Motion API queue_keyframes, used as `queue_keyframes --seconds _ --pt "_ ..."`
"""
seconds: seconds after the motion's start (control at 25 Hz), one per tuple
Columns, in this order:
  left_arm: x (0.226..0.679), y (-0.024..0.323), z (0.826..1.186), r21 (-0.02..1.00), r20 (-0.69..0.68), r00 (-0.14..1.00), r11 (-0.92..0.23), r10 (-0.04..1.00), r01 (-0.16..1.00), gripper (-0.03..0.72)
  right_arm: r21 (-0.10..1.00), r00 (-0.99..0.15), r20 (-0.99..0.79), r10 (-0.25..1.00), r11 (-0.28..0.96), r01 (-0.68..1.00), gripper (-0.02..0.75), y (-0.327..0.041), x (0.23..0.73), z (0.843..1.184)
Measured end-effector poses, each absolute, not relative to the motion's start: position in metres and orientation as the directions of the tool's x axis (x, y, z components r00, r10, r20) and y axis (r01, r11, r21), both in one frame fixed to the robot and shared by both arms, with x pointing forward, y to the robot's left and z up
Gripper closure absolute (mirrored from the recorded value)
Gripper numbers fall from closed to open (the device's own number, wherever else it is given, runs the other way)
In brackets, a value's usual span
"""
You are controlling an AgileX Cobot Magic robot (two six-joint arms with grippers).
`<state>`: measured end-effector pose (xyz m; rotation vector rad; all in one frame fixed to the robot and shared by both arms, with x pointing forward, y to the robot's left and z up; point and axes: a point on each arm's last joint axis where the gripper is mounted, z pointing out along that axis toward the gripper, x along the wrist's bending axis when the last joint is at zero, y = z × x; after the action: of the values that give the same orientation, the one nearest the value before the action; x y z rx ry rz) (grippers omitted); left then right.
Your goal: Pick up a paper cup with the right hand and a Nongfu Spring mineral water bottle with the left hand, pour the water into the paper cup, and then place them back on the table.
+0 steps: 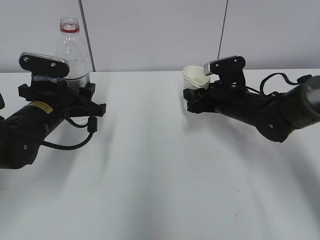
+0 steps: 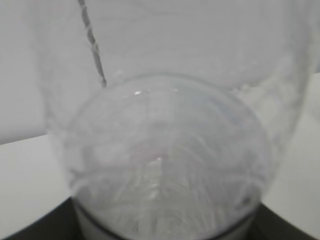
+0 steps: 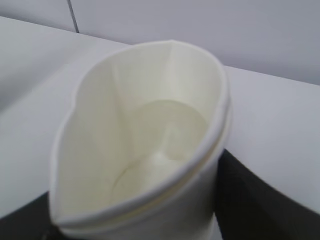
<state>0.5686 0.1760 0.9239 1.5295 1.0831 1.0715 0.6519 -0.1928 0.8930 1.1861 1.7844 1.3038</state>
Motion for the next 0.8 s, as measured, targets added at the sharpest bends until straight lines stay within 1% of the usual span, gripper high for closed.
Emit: queue_keyframes --seconds 0.36,0.56,0.8 --pt "0.569 0.176 0.921 0.976 0.132 0.225 -0.166 0.965 0.14 0.323 0.943 -0.364 0.031 0.931 0.093 0.319 0.274 -0.196 0.654 0.865" --pt "0.569 0.176 0.915 0.974 0.136 0.226 -0.172 0.965 0.15 0.323 0.946 -0.33 0.019 0.944 0.09 0.312 0.274 -0.199 0.655 0.854" --pt "0.57 0.176 0.912 0.974 0.14 0.224 -0.175 0.964 0.144 0.323 0.959 -0.327 0.023 0.945 0.072 0.276 0.274 -0.199 0.655 0.847"
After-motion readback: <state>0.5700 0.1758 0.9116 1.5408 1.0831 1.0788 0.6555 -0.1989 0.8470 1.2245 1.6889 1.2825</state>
